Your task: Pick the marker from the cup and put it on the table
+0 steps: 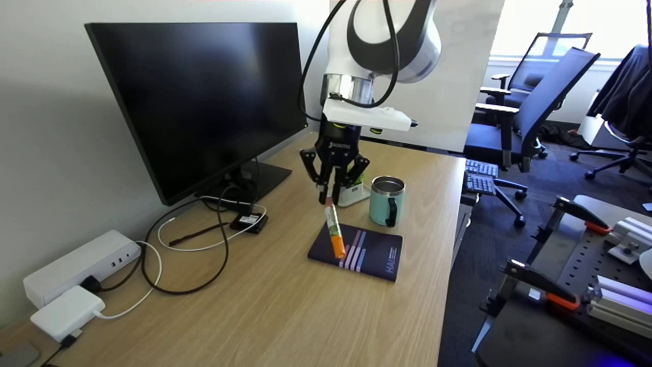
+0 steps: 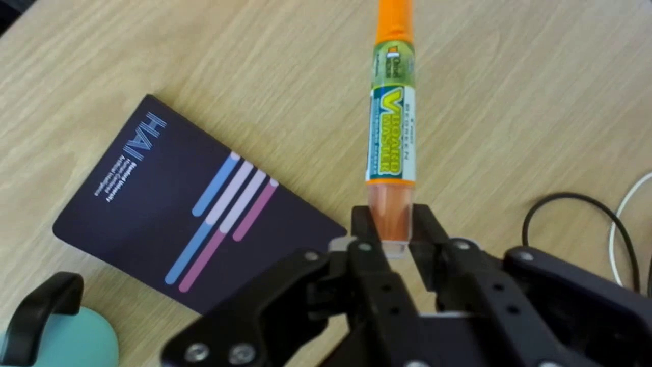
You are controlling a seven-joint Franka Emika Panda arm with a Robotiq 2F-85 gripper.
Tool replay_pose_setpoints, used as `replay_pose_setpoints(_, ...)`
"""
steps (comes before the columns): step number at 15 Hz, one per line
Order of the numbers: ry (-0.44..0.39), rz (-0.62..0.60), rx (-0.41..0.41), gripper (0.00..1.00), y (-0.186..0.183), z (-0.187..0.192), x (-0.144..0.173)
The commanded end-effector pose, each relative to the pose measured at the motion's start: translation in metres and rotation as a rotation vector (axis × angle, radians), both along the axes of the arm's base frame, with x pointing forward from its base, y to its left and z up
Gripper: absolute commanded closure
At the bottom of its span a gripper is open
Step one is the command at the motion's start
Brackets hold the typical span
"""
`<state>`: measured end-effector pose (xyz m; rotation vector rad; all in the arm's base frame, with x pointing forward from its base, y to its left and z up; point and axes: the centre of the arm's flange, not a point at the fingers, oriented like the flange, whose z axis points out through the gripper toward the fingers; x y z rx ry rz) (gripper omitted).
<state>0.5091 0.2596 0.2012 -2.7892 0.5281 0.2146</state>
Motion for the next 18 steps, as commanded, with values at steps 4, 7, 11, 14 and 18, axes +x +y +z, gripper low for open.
replay_pose_setpoints(4,0.116,-0.001,-0.092,0.94,-0.038,-0.035,0.017)
replay_pose_setpoints(7,0.114,0.005,-0.164,0.94,-0.044,-0.057,0.019)
replay_pose_setpoints(11,0.126,0.042,-0.193,0.94,-0.032,-0.078,0.020)
replay_pose_setpoints(14,0.136,0.069,-0.195,0.94,-0.021,-0.095,0.018)
replay_pose_setpoints(18,0.159,0.083,-0.199,0.94,-0.018,-0.124,0.018)
